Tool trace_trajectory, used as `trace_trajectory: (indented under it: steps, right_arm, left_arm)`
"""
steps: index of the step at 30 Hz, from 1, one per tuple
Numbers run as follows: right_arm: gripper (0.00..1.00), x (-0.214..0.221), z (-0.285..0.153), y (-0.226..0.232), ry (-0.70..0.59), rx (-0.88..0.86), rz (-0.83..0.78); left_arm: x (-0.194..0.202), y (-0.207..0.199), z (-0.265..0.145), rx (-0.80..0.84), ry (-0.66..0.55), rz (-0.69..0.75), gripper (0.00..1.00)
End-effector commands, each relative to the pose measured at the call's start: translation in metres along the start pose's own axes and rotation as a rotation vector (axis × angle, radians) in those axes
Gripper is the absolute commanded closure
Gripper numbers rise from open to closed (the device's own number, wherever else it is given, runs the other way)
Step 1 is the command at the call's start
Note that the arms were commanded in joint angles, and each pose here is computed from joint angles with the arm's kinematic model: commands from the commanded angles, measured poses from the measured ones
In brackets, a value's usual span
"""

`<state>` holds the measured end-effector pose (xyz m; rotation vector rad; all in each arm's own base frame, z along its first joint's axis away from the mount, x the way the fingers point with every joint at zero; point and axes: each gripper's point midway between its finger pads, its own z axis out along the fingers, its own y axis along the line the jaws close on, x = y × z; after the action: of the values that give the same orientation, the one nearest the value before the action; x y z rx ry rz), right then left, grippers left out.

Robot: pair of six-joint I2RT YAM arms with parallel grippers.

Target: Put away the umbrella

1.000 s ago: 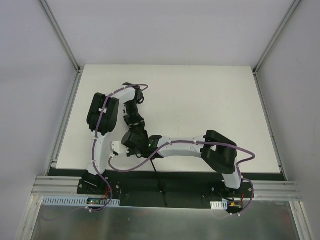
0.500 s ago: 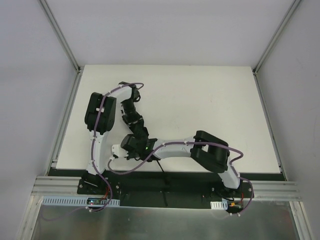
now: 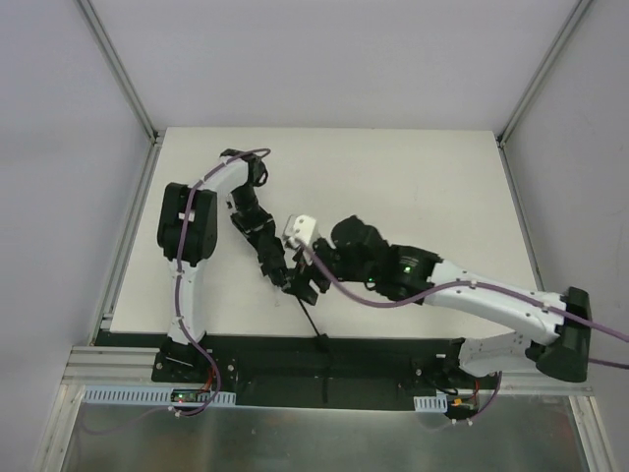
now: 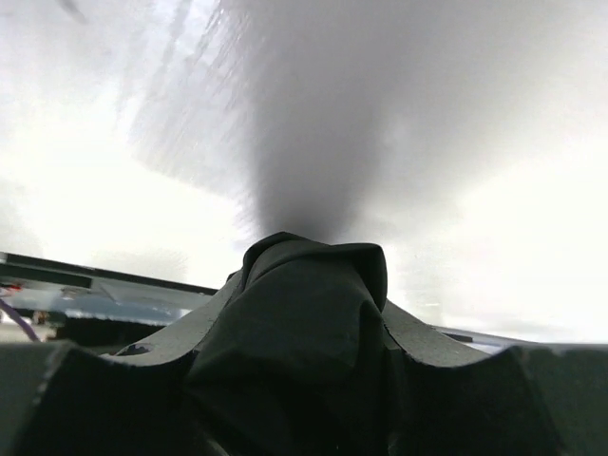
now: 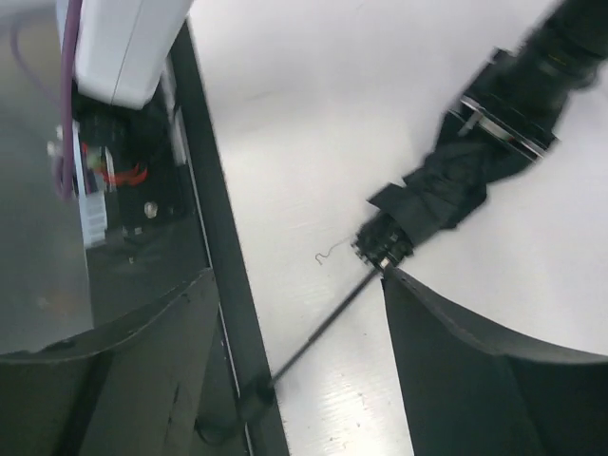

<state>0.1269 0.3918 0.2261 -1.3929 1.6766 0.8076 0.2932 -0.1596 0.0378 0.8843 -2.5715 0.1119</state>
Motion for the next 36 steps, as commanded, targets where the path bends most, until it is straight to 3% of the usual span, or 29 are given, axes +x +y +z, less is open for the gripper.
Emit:
trace_trajectory:
  steps: [1, 6, 11, 15, 18, 22, 30, 36]
  right_arm:
    - [0.27, -0.015, -0.055, -0.041, -0.062, 0.162, 0.319]
    - [0.26, 0.009, -0.106, -0.081, -0.008, 0.276, 0.515]
    - [0.26, 0.021, -0.141, -0.093, 0.004, 0.288, 0.586]
    - [0.26, 0.028, -0.155, -0.098, 0.022, 0.316, 0.606]
    - [0.26, 0.028, -0.158, -0.099, 0.011, 0.326, 0.629]
    - [0.26, 0.026, -0.161, -0.099, -0.008, 0.336, 0.658]
    - [0.26, 0.04, -0.177, -0.092, -0.006, 0.395, 0.674]
    - [0.25, 0.051, -0.19, -0.082, -0.011, 0.425, 0.722]
  left_arm:
    - [-0.003, -0.012, -0.093, 0.166, -0.268, 0.002, 1.0]
    - [-0.011, -0.001, -0.175, 0.264, -0.613, -0.006, 1.0]
    - [0.006, 0.026, -0.265, 0.316, -1.076, 0.036, 1.0]
    - [0.035, 0.037, -0.312, 0.328, -1.385, 0.128, 1.0]
    - [0.055, 0.038, -0.318, 0.316, -1.535, 0.216, 1.0]
    - [0.05, 0.034, -0.27, 0.288, -1.517, 0.248, 1.0]
    - [0.017, 0.016, -0.121, 0.193, -1.267, 0.196, 1.0]
    - [-0.001, 0.013, -0.063, 0.103, -1.204, 0.226, 1.0]
